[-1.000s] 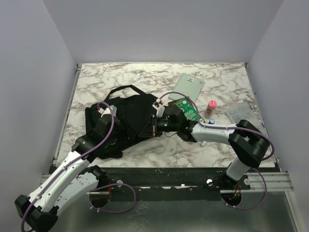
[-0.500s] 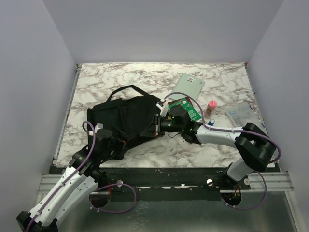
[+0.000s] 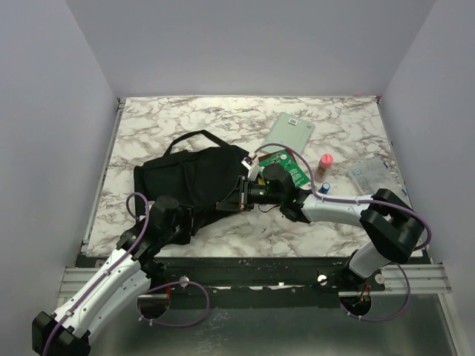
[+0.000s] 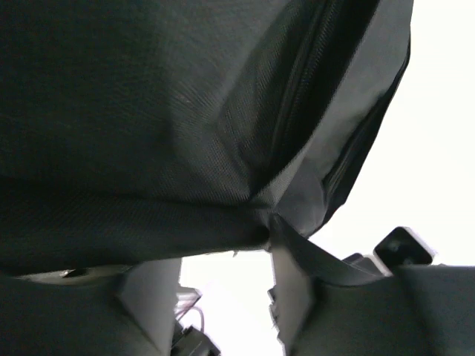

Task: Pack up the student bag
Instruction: Unzip the student bag at the center of the board.

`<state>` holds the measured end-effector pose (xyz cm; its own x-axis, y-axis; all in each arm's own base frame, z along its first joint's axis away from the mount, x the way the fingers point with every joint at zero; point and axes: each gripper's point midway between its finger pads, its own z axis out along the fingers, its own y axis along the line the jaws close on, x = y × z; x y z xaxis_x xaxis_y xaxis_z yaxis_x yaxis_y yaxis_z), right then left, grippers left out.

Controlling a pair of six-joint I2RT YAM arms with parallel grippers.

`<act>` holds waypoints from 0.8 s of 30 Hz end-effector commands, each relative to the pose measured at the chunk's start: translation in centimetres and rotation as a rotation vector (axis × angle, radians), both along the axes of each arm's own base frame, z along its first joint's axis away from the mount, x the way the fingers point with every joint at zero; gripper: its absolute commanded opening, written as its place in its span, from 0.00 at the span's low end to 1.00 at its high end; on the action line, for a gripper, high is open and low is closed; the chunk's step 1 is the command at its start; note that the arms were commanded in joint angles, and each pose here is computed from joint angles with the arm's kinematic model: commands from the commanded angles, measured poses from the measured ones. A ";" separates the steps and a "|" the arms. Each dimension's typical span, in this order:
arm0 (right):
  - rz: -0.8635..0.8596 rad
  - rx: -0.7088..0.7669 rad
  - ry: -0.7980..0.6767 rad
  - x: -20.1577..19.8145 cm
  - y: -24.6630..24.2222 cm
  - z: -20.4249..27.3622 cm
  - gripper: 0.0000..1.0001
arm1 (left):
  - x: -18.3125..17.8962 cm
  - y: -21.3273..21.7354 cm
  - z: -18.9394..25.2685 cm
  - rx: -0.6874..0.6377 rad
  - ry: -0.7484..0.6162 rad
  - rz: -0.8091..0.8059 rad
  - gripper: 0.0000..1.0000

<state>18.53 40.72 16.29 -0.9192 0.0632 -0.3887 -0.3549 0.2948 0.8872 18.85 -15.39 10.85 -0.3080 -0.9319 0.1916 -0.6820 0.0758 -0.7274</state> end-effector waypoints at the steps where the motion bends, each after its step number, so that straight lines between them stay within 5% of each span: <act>1: 0.025 0.024 -0.057 -0.4 -0.3 1.0 0.01 | 2.1 3.3 -1.3 0.141 -0.043 0.135 0.36; 4: -0.019 -0.080 -0.107 0.3 -1.6 -0.5 0.01 | 2.2 5.7 -2.0 0.269 -0.069 0.156 0.12; 7: -0.116 -0.258 -0.192 2.8 -4.7 -2.4 0.01 | 1.9 7.5 -2.9 0.374 -0.078 0.156 0.00; 12: -0.289 -0.419 -0.281 8.0 -11.7 -3.1 0.01 | 1.4 9.1 -3.8 0.487 -0.104 0.099 0.00; 19: -0.113 -0.362 -0.321 6.2 -10.0 -3.1 0.01 | 1.1 8.4 -3.0 0.562 -0.166 -0.061 0.00; 20: -0.103 -0.349 -0.321 6.0 -9.9 -3.0 0.01 | 1.0 7.9 -2.5 0.566 -0.187 -0.105 0.04; 24: -0.043 -0.268 -0.318 4.8 -8.9 -2.2 0.01 | 0.8 5.3 -0.1 0.516 -0.270 -0.266 0.53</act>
